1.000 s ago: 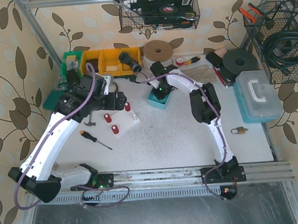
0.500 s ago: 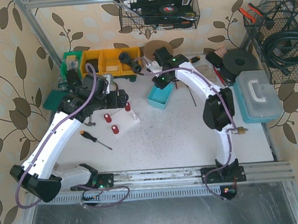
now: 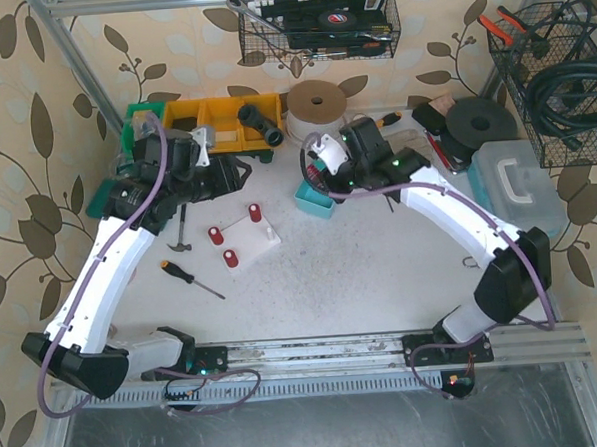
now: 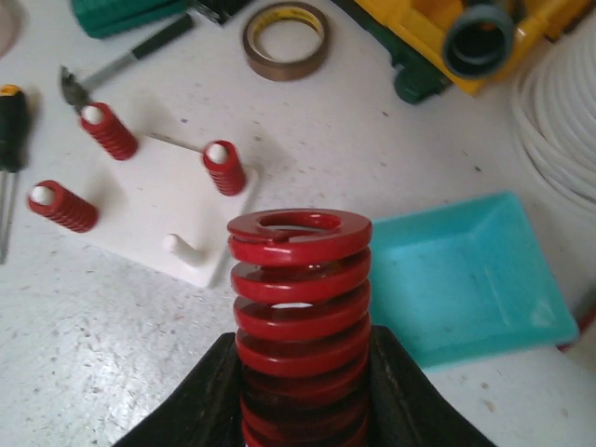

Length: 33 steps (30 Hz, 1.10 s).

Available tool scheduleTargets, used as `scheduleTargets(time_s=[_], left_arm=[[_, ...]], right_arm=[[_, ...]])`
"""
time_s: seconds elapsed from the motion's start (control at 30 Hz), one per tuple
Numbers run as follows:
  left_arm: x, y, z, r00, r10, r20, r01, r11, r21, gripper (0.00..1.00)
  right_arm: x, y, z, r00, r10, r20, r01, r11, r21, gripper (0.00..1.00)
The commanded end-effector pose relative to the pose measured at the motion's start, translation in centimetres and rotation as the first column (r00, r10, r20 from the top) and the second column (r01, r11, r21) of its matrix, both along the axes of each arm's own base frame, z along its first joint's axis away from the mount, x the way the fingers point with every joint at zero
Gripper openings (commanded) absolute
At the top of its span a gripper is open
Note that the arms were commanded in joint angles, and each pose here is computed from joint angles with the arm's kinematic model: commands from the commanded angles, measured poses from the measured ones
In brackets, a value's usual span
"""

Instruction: Install the large spring

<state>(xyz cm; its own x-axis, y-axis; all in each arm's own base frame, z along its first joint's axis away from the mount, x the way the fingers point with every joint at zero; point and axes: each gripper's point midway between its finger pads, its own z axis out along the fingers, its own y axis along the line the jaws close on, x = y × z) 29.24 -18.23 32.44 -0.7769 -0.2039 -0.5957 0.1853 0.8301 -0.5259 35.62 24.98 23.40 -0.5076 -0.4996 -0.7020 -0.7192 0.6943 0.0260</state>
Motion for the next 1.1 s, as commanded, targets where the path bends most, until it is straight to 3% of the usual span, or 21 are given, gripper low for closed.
scheduleTargets(time_s=[0.0, 0.1, 0.2, 0.4, 0.47, 0.8, 1.07], left_arm=[[-0.1, -3.0, 1.2, 0.994, -0.11, -0.001, 0.108, 0.984, -0.141, 0.56], [0.0, -4.4, 1.0, 0.985, -0.171, -0.022, 0.164, 0.969, -0.182, 0.46], [0.0, -5.6, 0.5, 0.972, -0.227, -0.058, 0.21, 0.953, -0.216, 0.42], [-0.5, -7.1, 0.0, 0.949, -0.296, -0.104, 0.262, 0.93, -0.256, 0.58], [-0.8, -7.5, -0.4, 0.941, -0.313, -0.13, 0.269, 0.923, -0.275, 0.59], [-1.2, -7.6, -0.4, 0.937, -0.317, -0.144, 0.262, 0.915, -0.305, 0.45], [-1.8, -7.5, -1.0, 0.932, -0.317, -0.177, 0.252, 0.916, -0.311, 0.43]], right_arm=[[-0.4, 3.5, 3.6, 0.972, 0.1, 0.211, -0.132, 0.981, 0.144, 0.01], [-1.0, 4.7, 3.9, 0.953, 0.144, 0.267, -0.186, 0.972, 0.14, 0.01], [-1.8, 6.2, 4.1, 0.927, 0.186, 0.325, -0.236, 0.964, 0.122, 0.0], [-2.5, 7.9, 4.7, 0.904, 0.217, 0.369, -0.276, 0.954, 0.115, 0.0], [-2.4, 8.0, 4.8, 0.9, 0.217, 0.377, -0.276, 0.955, 0.109, 0.0], [-3.9, 9.5, 4.8, 0.875, 0.266, 0.405, -0.318, 0.946, 0.066, 0.0], [-3.8, 9.2, 4.7, 0.878, 0.253, 0.405, -0.302, 0.951, 0.06, 0.0]])
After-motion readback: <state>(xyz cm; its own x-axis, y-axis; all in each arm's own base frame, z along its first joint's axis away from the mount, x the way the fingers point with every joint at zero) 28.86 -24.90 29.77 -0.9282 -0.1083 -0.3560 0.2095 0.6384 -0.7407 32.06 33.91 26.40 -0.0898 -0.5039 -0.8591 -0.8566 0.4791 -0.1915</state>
